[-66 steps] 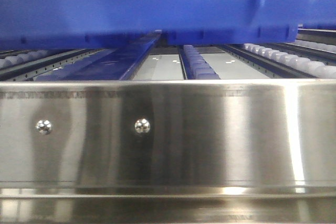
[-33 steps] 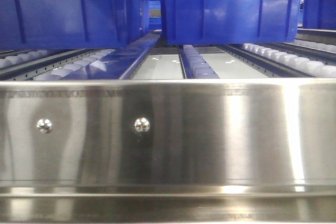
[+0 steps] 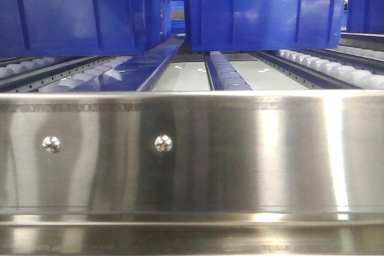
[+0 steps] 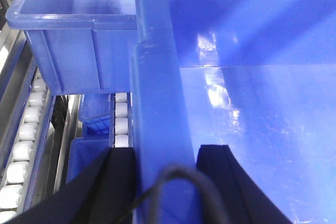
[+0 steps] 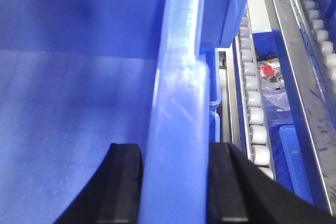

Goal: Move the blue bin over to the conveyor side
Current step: 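Lift the blue bin clear of the rack with both grippers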

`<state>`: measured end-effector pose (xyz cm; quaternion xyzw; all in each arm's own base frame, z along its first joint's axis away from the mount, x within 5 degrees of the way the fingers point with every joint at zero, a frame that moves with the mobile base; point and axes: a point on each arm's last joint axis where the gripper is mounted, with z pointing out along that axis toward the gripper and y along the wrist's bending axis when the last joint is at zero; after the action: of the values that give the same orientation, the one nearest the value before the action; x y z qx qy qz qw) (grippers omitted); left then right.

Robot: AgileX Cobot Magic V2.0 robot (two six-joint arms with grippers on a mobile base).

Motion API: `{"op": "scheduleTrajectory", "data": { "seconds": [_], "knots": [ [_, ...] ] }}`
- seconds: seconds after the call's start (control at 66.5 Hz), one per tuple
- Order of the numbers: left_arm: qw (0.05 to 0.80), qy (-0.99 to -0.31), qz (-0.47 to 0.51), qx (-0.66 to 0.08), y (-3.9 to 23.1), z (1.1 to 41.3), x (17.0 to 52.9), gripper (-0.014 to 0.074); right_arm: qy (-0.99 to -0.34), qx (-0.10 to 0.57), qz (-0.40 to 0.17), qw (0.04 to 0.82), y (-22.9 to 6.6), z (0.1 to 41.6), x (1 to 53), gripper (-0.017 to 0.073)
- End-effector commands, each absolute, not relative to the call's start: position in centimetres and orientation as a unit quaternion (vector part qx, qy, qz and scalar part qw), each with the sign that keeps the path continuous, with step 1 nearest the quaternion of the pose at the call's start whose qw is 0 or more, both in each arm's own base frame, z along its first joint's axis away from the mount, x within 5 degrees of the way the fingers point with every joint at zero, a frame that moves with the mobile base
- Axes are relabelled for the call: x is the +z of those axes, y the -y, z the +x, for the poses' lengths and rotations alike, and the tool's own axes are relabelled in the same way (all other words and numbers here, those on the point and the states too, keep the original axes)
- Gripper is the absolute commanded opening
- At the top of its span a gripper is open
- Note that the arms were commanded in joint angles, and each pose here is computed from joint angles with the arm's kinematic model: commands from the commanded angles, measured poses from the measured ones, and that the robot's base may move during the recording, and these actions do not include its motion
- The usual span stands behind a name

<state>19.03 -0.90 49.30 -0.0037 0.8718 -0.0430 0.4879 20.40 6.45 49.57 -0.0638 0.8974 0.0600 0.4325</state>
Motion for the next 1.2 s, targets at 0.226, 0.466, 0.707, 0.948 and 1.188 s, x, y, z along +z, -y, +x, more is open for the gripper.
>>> {"op": "scheduleTrajectory", "data": {
  "seconds": [0.226, 0.466, 0.707, 0.948, 1.188],
  "knots": [
    [0.552, -0.833, 0.002, -0.032, 0.76, 18.37, 51.04, 0.0004, -0.862, 0.031, -0.070, 0.501, -5.62, 20.05, 51.34, -0.0073],
    [0.552, -0.833, 0.002, -0.032, 0.76, 18.37, 51.04, 0.0004, -0.862, 0.031, -0.070, 0.501, -5.62, 20.05, 51.34, -0.0073],
    [0.552, -0.833, 0.002, -0.032, 0.76, 18.37, 51.04, 0.0004, -0.862, 0.031, -0.070, 0.501, -5.62, 20.05, 51.34, -0.0073],
    [0.552, -0.833, 0.002, -0.032, 0.76, 18.37, 51.04, 0.0004, -0.861, 0.032, -0.070, 0.503, -5.63, 20.07, 51.37, -0.0073],
    [0.552, -0.833, 0.002, -0.032, 0.76, 18.37, 51.04, 0.0004, -0.860, 0.032, -0.070, 0.504, -5.63, 20.08, 51.38, -0.0073]
  ]
}}
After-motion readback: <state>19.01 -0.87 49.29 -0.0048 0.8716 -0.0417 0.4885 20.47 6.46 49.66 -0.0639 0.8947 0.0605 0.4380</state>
